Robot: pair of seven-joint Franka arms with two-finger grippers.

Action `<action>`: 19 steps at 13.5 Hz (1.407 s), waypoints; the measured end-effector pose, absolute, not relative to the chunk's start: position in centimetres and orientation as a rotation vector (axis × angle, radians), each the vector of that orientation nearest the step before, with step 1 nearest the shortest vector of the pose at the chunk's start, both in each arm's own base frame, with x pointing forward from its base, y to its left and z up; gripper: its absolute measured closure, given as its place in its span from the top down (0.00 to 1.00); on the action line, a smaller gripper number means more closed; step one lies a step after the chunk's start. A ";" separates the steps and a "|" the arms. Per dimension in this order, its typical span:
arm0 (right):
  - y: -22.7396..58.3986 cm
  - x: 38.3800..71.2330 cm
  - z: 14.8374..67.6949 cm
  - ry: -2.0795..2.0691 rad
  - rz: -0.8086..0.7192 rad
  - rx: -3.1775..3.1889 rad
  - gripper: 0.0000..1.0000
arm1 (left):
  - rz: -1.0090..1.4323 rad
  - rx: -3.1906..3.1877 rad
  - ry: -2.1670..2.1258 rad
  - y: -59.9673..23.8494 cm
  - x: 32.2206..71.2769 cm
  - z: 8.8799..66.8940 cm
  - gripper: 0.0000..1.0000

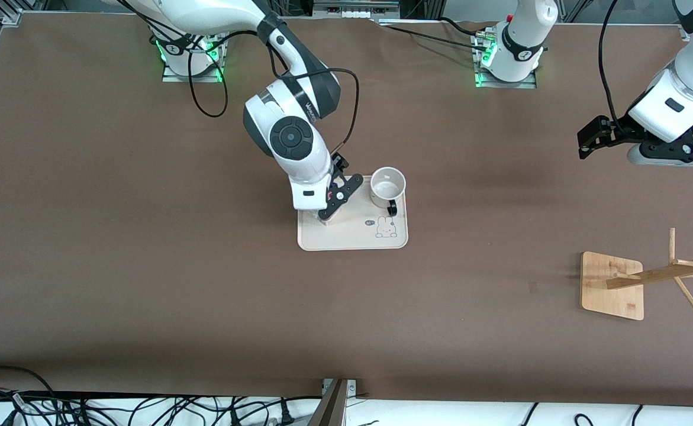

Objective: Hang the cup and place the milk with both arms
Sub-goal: 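Lower the right gripper and close it on the milk carton, then carry the milk carton off the tray with the right gripper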

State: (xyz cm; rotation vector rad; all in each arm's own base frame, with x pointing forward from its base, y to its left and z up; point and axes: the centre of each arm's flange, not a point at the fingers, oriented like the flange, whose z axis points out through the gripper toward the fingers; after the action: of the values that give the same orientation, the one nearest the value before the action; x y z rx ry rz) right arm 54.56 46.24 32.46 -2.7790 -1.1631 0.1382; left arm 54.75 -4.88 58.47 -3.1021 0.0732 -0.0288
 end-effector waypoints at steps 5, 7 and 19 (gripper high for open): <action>46.1 54.4 31.6 -1.164 0.163 -2.783 1.00 | -0.029 -3.102 0.073 -4.9 54.7 58.5 1.00; 46.1 54.2 31.3 -1.165 0.178 -2.784 1.00 | -0.029 -3.102 0.073 -4.9 54.7 58.5 1.00; 44.6 54.1 37.3 -0.902 0.176 -2.890 0.31 | -0.029 -3.102 0.073 -4.9 54.7 58.5 1.00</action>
State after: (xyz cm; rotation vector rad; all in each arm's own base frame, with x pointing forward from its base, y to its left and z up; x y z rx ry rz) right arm 54.09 44.64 37.28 -2.8898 -0.9018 0.1758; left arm 54.75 -4.88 58.47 -3.1021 0.0731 -0.0287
